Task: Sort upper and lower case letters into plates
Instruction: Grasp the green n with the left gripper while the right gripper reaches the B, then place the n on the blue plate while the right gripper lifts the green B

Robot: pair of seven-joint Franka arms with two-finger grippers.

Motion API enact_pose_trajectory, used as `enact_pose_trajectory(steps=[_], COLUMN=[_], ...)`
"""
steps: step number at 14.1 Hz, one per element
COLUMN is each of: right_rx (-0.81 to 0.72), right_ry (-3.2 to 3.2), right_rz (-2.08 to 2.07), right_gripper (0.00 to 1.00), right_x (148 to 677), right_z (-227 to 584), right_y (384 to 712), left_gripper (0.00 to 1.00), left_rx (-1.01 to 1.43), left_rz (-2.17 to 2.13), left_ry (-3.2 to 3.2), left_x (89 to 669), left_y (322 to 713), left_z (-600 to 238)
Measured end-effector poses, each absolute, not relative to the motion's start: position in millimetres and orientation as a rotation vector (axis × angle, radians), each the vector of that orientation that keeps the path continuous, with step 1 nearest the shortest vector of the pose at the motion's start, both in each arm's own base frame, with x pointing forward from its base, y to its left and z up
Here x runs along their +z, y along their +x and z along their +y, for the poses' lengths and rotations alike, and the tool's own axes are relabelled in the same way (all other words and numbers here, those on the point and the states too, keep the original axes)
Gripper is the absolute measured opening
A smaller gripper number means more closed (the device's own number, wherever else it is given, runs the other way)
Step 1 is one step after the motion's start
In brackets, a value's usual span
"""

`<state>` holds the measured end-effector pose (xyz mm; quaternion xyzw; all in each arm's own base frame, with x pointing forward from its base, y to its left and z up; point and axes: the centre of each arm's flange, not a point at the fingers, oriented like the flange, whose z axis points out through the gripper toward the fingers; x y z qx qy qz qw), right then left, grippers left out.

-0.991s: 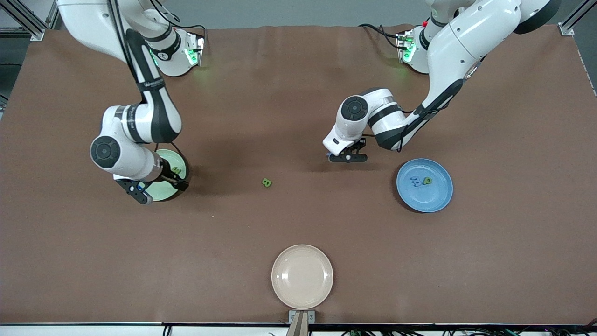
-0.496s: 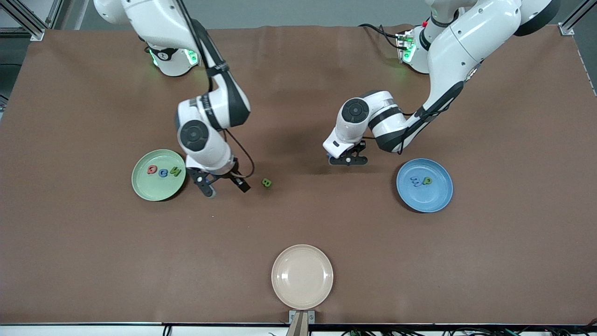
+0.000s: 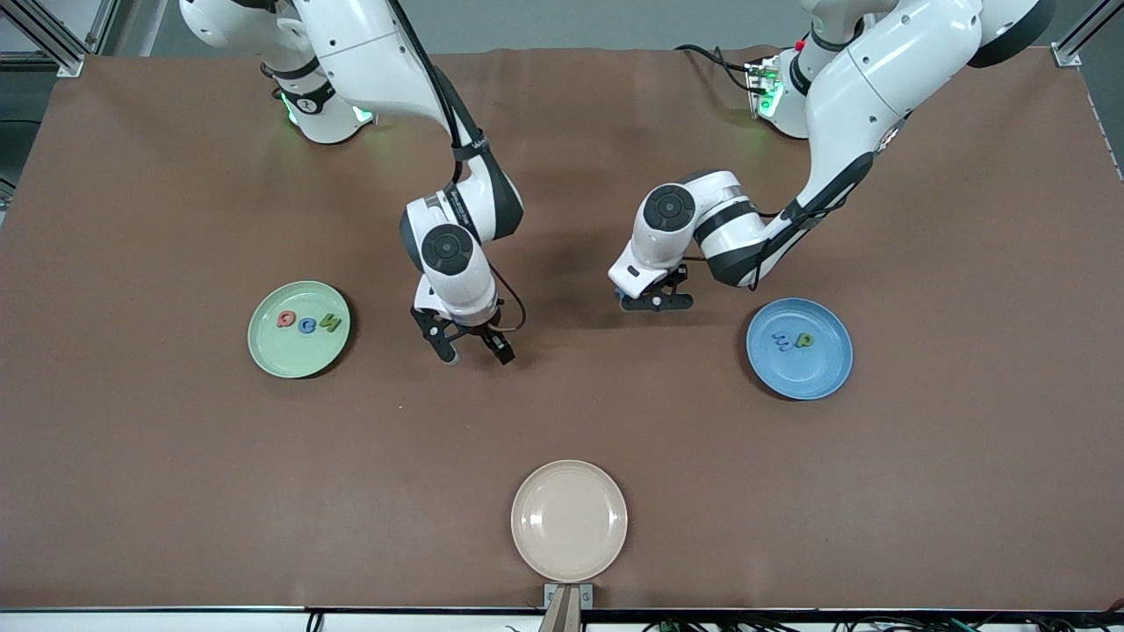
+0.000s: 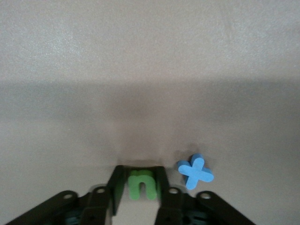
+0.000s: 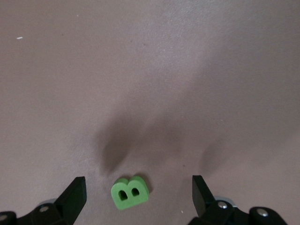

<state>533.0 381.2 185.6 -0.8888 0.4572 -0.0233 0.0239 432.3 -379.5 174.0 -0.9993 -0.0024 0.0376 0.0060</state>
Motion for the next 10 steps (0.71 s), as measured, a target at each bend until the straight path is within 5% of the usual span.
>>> enact_pose_trajectory(steps=[10], right_rx=[-0.065], right_ry=[-2.913], right_rz=[1.089], right_gripper=[0.93], right_x=[169.3], right_z=[399.4], right_y=[525.0], left_gripper=[0.26], left_rx=[0.130], left_rz=[-0.038], left_ry=[-3.040], left_x=[203.5], left_y=[465.0], left_z=[-366.4])
